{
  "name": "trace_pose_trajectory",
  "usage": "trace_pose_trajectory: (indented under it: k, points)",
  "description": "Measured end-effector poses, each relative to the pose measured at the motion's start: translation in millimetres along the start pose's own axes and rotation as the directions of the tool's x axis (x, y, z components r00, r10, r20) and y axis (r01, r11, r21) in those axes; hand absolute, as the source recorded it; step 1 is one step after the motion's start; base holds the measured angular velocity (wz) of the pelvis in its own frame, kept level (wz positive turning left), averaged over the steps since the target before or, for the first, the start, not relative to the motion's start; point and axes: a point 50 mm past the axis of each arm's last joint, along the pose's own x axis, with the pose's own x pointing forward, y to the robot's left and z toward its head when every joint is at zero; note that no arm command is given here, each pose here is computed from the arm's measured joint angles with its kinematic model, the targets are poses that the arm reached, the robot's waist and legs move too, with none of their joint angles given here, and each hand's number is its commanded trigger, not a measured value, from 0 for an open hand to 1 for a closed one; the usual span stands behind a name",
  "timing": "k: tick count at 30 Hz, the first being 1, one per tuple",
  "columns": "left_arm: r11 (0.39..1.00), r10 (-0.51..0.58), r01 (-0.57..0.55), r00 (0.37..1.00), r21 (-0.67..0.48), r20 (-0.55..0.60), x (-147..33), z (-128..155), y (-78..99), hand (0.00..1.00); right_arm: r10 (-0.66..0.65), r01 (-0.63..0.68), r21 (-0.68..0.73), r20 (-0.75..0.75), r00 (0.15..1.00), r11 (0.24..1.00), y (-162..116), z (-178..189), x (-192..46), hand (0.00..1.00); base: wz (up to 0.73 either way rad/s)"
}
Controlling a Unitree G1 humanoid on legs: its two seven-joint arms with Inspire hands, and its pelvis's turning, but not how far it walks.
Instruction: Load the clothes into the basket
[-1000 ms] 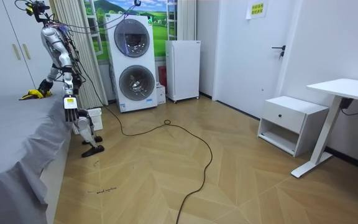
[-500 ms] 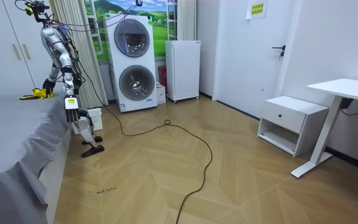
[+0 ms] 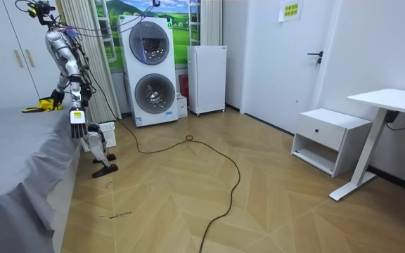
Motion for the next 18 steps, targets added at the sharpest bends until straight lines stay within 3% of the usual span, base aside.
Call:
trace_pose_trajectory:
  k: [8,18]
  points:
    - [0.998,0.033,-0.034,0.999,-0.044,-0.012,0.0,-3,8.4,0.00,0.019,-0.019,0.077,0.001,1.000,0.997,-4,5,1,1.00,-0.12]
    - [0.996,0.062,-0.061,0.998,-0.068,0.014,1.1,6,15.7,0.00,-0.026,-0.024,0.186,0.260,0.965,0.982,-25,62,-8,1.00,-0.11]
